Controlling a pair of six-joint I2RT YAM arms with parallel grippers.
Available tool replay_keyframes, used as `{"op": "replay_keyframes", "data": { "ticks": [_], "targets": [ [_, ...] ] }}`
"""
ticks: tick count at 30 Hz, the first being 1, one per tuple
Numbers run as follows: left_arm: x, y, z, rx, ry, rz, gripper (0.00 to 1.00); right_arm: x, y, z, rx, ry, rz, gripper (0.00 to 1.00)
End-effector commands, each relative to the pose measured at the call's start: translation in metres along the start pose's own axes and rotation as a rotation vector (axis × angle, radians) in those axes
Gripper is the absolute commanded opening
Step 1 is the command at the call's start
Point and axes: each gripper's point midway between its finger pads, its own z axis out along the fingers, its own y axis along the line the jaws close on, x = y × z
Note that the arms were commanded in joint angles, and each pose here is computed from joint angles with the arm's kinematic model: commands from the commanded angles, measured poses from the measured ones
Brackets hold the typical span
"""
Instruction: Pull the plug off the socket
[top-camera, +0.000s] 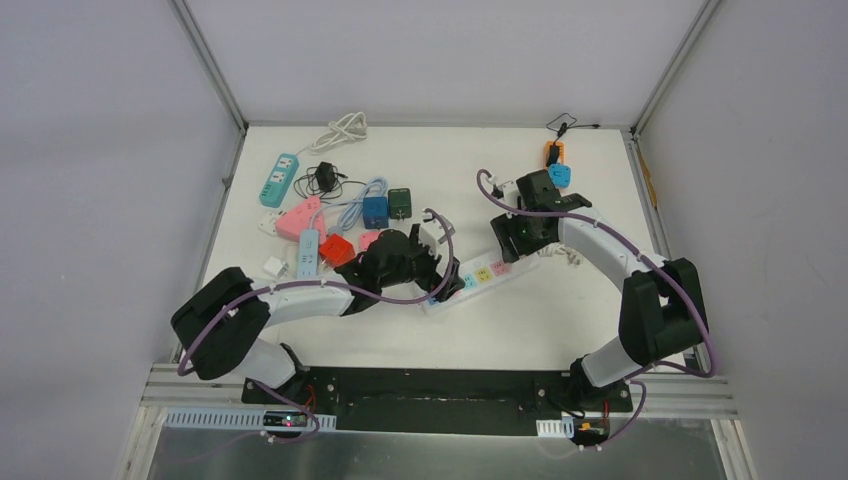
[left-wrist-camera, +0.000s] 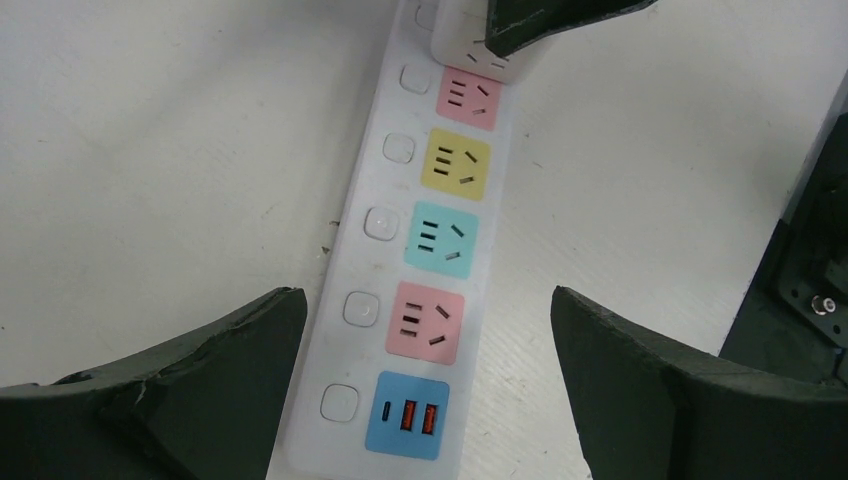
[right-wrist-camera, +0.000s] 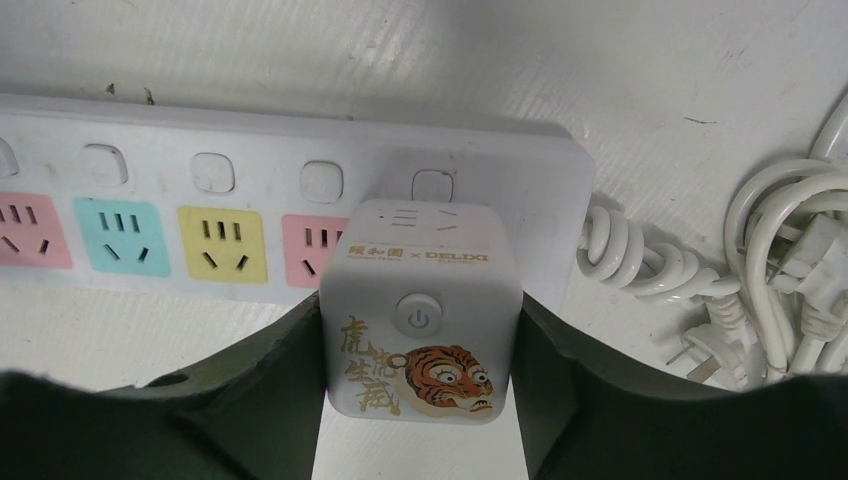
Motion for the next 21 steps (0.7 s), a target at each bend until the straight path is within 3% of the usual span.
{"op": "replay_keyframes", "data": {
  "ticks": [1,6,12,21],
  "targets": [
    [-0.014,-0.011,0.016,0.054,-0.005,0.058,0.96,-0.009,0.003,-0.004,0.000,-0.057,-0.011,0.15],
    [0.001,-0.019,0.033,0.065,0.039,0.154,0.95,-0.008,0.009,-0.003,-0.039,-0.057,-0.007,0.00],
    [0.011,-0.026,0.049,0.076,0.041,0.360,0.96,-0.006,0.010,-0.001,-0.050,-0.056,0.005,0.00],
    [0.023,-0.001,0.061,-0.025,0.086,0.443,0.95,-0.005,0.010,-0.002,-0.059,-0.066,0.015,0.00]
  ]
}}
